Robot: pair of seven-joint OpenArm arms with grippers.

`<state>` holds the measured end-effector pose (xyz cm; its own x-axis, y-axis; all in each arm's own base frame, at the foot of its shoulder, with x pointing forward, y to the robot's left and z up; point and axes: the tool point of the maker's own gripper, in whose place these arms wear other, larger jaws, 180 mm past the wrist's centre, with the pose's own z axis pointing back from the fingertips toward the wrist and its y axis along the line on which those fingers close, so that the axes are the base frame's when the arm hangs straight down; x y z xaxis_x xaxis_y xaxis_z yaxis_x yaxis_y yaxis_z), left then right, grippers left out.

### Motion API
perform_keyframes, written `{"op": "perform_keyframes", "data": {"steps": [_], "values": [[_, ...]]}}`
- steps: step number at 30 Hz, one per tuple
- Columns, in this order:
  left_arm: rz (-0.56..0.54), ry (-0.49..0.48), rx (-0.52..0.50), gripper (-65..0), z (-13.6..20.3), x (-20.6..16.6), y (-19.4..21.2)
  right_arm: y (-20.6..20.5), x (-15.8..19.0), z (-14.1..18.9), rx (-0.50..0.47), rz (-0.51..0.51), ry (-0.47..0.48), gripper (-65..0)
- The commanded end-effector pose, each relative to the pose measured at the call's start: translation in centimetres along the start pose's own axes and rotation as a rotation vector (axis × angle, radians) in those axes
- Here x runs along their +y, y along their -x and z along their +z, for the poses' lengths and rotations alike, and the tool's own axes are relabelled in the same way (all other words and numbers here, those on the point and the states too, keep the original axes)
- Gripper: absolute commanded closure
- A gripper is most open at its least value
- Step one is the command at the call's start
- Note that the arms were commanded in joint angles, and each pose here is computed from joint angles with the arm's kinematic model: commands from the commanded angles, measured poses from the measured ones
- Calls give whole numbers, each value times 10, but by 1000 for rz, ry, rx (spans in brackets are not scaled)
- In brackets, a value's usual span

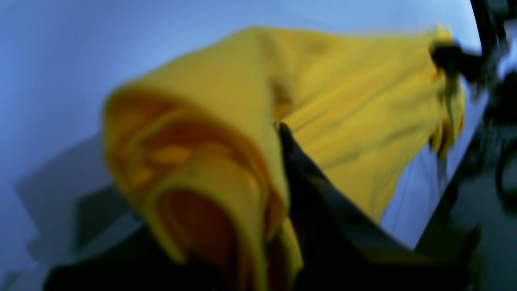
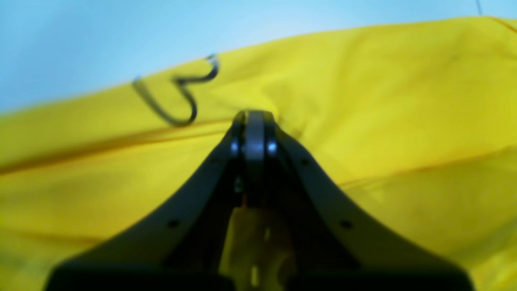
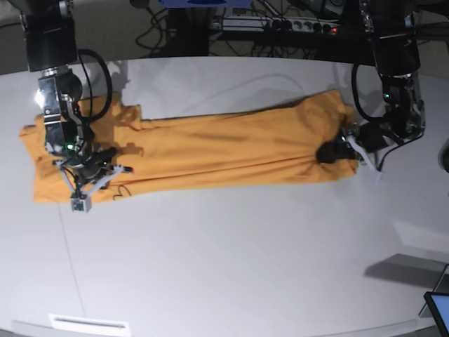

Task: Fold the T-shirt properly
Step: 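Pull the held end outward with the left gripper, spreading the shirt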

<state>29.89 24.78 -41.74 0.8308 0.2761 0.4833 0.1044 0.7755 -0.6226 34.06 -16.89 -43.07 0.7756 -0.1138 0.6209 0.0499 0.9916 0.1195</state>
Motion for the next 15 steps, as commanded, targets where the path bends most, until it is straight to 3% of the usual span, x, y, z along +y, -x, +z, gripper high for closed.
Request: {"op": "perform_keyframes", "data": {"steps": [1, 10, 15], "values": [[20, -156, 82, 0, 24, 36, 7, 59, -3, 2, 235, -9, 17, 0], [-6, -181, 12, 0, 41, 37, -40, 37, 24, 24, 179, 30, -50, 0], [-38, -159, 8, 0, 38, 24, -61, 39, 78, 43, 156, 162, -167, 0]]}}
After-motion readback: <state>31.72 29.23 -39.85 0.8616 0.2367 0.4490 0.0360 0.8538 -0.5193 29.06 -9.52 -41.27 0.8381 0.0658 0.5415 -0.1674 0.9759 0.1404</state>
